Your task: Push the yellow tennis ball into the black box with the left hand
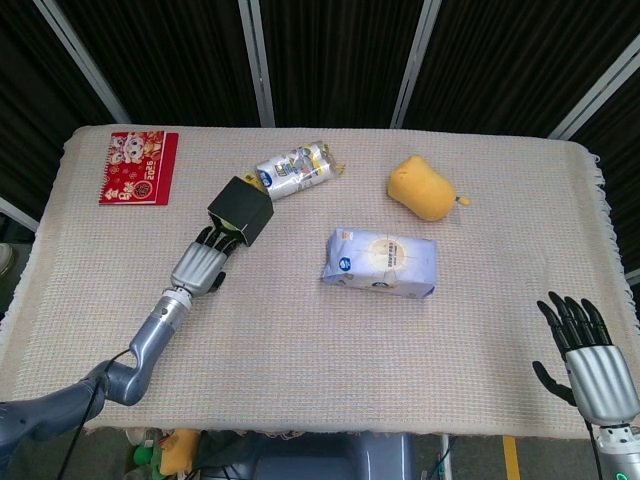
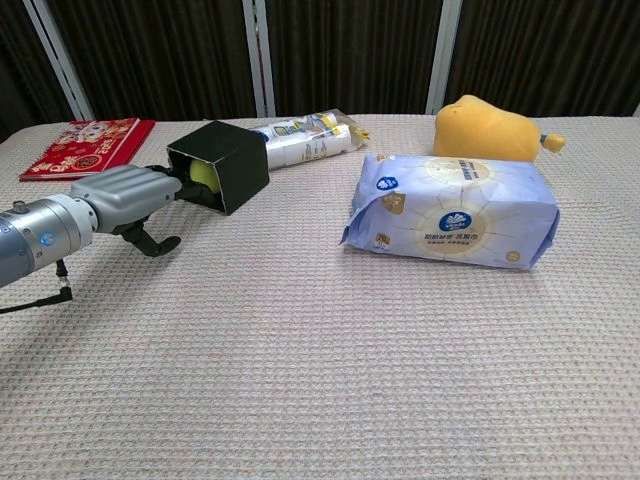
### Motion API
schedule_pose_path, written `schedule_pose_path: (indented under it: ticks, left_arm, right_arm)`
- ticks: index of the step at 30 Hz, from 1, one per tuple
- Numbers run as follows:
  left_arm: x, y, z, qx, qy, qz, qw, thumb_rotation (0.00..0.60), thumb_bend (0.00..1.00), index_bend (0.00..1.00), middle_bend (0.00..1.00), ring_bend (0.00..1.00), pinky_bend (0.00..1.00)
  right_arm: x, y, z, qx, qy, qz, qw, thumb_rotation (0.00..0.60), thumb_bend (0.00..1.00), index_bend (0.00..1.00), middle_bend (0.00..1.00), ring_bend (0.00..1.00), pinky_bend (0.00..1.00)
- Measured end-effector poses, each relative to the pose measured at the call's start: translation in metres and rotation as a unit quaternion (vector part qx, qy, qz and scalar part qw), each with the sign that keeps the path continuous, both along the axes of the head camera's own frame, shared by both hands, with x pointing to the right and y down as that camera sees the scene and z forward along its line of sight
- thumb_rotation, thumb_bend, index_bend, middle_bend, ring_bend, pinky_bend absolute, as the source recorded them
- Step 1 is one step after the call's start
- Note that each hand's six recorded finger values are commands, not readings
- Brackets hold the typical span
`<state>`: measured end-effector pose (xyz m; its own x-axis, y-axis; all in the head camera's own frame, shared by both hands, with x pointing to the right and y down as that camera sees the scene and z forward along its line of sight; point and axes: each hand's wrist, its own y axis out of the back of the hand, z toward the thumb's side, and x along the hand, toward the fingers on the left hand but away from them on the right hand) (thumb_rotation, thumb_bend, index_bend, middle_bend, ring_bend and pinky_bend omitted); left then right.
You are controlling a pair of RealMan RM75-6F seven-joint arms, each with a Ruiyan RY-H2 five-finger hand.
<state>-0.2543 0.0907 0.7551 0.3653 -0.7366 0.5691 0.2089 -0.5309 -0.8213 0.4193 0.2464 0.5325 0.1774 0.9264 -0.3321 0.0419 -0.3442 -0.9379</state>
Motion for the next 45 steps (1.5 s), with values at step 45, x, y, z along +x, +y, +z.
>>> schedule_pose_path:
  ticks: [45]
  left_arm:
    - [-0.163,0.167,-0.203,0.172,0.036,-0.055,0.9829,0.600,0.07,0.02,0.09,0.00,0.00]
  right_arm:
    - [-0.025,0.014,0.005,0.013,0.007,-0.049,0.9987,0.600,0.33,0.00,0.00,0.00,0.00]
